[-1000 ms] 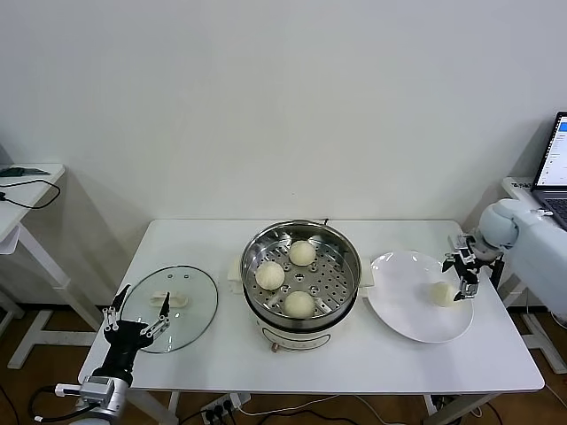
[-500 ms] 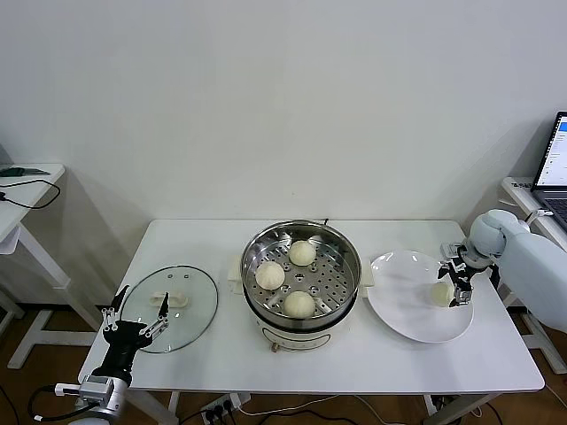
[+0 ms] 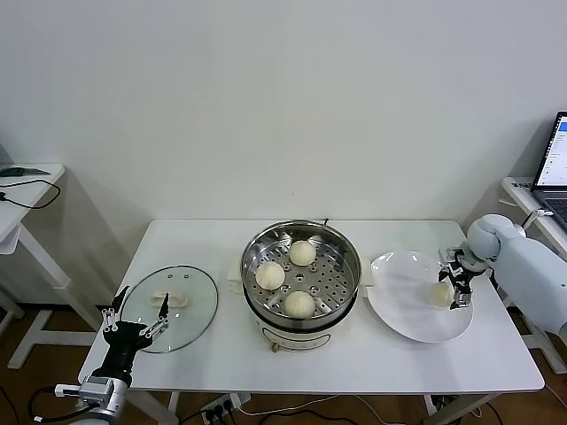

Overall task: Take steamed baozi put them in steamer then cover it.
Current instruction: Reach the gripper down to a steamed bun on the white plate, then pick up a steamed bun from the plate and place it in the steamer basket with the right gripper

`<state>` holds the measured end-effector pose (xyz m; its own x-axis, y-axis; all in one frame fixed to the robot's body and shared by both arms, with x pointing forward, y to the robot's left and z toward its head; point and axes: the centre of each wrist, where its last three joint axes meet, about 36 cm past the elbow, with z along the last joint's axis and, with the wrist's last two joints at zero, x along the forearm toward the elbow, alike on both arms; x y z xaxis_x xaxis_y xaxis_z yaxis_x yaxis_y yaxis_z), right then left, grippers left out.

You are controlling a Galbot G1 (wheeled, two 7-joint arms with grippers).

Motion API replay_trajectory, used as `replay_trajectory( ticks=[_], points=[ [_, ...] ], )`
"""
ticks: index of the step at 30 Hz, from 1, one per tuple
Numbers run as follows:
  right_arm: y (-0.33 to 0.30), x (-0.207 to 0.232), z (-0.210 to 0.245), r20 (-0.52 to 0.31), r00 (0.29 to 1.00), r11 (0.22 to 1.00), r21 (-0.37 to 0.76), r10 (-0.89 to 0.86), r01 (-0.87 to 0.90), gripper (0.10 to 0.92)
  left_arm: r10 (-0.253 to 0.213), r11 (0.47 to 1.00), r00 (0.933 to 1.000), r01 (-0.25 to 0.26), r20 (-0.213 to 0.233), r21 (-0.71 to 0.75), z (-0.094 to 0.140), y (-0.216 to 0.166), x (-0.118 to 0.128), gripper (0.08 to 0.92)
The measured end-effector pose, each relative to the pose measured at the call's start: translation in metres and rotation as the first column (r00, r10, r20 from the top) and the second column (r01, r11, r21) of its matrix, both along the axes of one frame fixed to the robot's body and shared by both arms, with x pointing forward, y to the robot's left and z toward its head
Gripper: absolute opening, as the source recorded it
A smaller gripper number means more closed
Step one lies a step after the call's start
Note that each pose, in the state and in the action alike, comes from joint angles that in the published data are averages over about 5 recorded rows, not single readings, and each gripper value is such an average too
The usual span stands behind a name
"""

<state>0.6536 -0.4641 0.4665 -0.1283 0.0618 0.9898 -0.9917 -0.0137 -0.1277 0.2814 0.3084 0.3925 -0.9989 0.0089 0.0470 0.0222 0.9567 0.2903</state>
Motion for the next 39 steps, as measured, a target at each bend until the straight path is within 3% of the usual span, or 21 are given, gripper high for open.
replay_trajectory(
  ticks=[10,25,31,39],
  points=[
    [0.003,0.001,-0.001,0.003,1.0,1.0,-0.002,0.006,-0.006,0.703,0.001,1.0,1.0,-0.001,0.004,0.0,0.001,0.0,0.0,0.823],
    [0.005,-0.001,0.011,0.003,1.0,1.0,0.004,0.017,-0.017,0.682,0.0,1.0,1.0,0.0,0.008,0.0,0.002,-0.002,0.0,0.823],
    [0.009,-0.002,0.044,0.024,0.999,0.999,0.029,0.027,-0.028,0.679,0.0,1.0,0.9999,0.0,0.015,0.001,0.006,-0.003,0.0,0.823],
    [0.033,-0.008,0.125,0.073,0.996,0.996,0.07,0.049,-0.054,0.679,-0.002,1.0,0.9998,0.002,0.018,0.003,0.008,-0.003,0.0,0.823]
  ],
)
